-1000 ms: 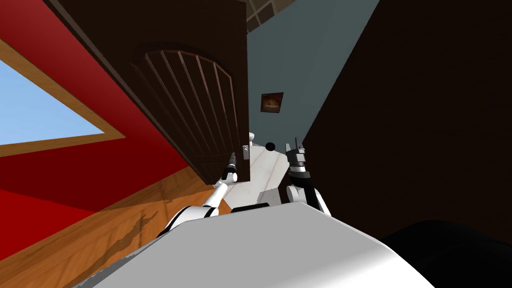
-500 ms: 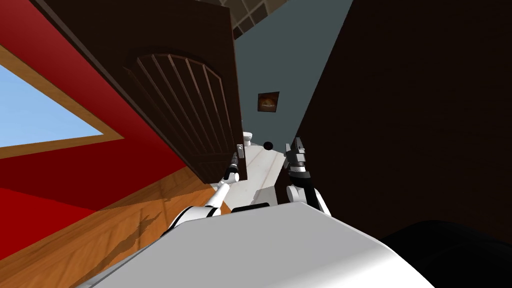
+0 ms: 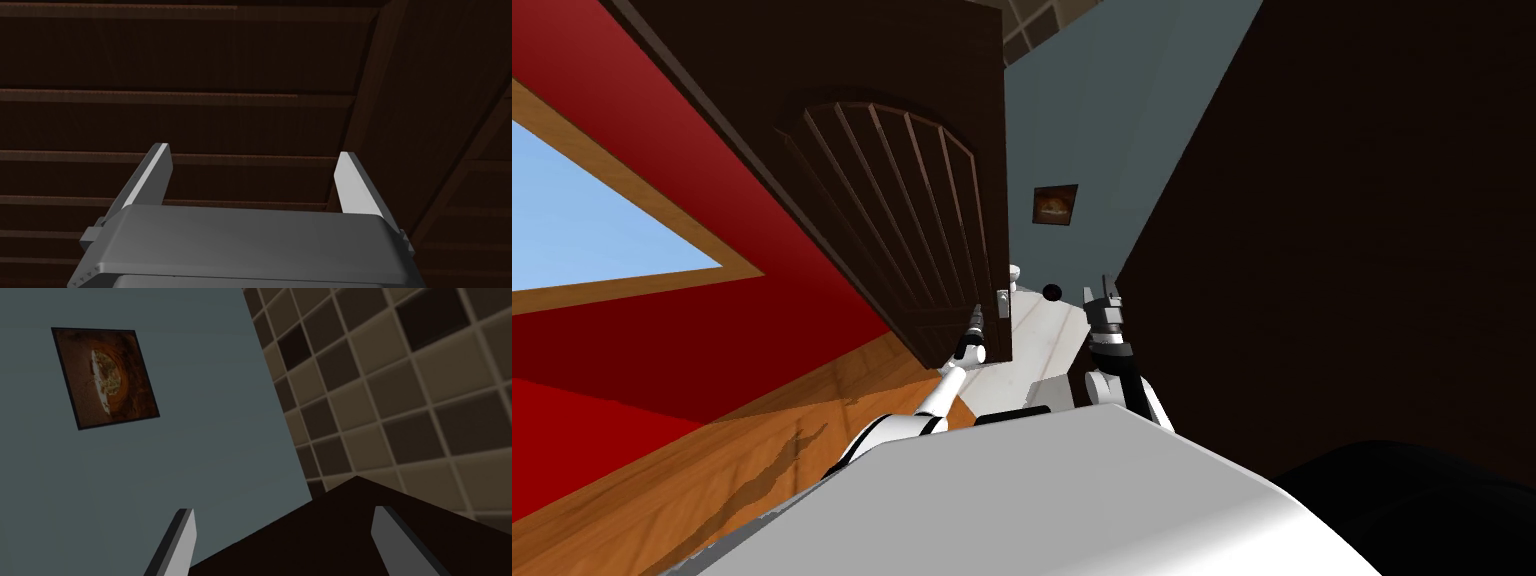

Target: Push the door open

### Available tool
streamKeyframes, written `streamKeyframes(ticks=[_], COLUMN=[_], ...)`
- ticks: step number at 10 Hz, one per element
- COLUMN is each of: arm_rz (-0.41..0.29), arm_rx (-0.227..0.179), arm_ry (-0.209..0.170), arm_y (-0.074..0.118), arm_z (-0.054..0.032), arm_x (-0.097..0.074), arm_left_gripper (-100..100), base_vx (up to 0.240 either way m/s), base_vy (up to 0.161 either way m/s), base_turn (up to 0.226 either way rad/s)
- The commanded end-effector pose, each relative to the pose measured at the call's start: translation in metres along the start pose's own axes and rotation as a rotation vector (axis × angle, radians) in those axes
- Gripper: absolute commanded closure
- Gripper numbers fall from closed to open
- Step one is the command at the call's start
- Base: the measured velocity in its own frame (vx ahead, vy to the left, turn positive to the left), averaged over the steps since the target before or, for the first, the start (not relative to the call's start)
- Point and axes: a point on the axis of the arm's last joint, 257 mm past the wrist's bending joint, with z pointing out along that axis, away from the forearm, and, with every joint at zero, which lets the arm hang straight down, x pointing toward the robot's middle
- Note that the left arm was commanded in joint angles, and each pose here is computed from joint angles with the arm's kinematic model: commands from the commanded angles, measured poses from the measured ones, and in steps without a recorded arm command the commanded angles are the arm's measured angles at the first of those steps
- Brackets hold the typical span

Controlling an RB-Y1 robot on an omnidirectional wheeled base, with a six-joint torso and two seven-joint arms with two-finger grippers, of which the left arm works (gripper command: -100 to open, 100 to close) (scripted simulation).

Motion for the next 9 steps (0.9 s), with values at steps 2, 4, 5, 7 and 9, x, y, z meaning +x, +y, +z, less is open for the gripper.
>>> streamKeyframes(ticks=[2,4,5,7,9], arm_rz=[0.027,0.047,0.048,0.037,0.009], arm_rx=[0.003,0.007,0.007,0.005,0.0], arm_ry=[-0.014,-0.028,-0.03,-0.031,-0.024], arm_y=[0.001,0.0,0.0,0.001,0.003], arm_z=[0.0009,0.0002,-0.0004,-0.0033,-0.0073], arm_x=[-0.015,-0.025,-0.024,-0.015,0.005], arm_left_gripper=[-100,-100,-100,-100,-100], base_vx=[0.133,0.154,0.147,0.153,0.149], base_vy=[0.101,0.021,-0.029,-0.066,-0.122], base_turn=[-0.012,-0.034,-0.028,-0.037,-0.046])
